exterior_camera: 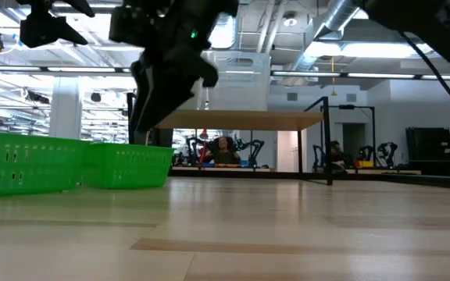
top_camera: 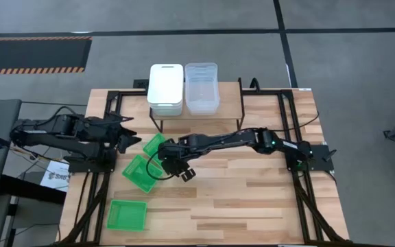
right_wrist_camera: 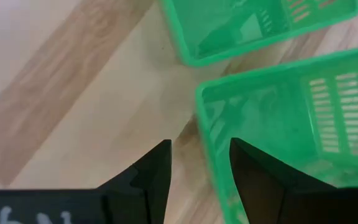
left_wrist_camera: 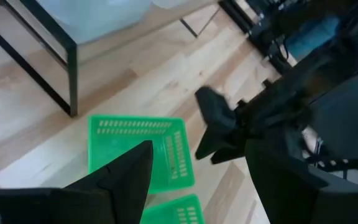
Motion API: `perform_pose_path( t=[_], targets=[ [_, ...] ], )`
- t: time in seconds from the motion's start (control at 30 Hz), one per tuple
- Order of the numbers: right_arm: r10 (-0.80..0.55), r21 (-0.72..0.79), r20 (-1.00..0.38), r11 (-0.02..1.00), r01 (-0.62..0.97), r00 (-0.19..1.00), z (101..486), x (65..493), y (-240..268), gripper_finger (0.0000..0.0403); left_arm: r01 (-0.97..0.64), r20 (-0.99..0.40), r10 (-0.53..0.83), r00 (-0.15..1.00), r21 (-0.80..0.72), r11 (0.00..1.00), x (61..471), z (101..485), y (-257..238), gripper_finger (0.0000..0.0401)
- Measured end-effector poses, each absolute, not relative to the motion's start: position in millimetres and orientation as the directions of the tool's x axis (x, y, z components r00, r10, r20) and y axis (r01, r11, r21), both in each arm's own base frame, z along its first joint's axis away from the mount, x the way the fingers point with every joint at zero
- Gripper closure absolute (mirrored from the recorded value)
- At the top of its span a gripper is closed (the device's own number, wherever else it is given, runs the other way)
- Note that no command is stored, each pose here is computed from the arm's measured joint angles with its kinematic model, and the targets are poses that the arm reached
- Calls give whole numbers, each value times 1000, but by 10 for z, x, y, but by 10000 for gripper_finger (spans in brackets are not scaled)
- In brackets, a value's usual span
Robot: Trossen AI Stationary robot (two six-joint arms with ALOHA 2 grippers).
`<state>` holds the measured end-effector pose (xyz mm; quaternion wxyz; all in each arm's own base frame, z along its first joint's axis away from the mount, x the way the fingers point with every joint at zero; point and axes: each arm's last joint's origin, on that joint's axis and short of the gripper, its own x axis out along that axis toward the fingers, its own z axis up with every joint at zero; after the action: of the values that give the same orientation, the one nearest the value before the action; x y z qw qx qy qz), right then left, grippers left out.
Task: Stack baskets on shelf by color
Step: Put the top green bin on the shelf
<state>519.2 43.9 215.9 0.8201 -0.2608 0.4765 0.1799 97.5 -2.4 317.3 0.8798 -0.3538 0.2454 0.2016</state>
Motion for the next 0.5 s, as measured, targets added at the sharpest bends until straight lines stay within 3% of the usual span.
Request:
perform_pose_path(
  t=[0.5],
  targets=[
    [16,-202,-923,832,-516,385,1627,5297,84,244,-562,-558,243,793,-516,647,960,3181,-5,156]
  ],
)
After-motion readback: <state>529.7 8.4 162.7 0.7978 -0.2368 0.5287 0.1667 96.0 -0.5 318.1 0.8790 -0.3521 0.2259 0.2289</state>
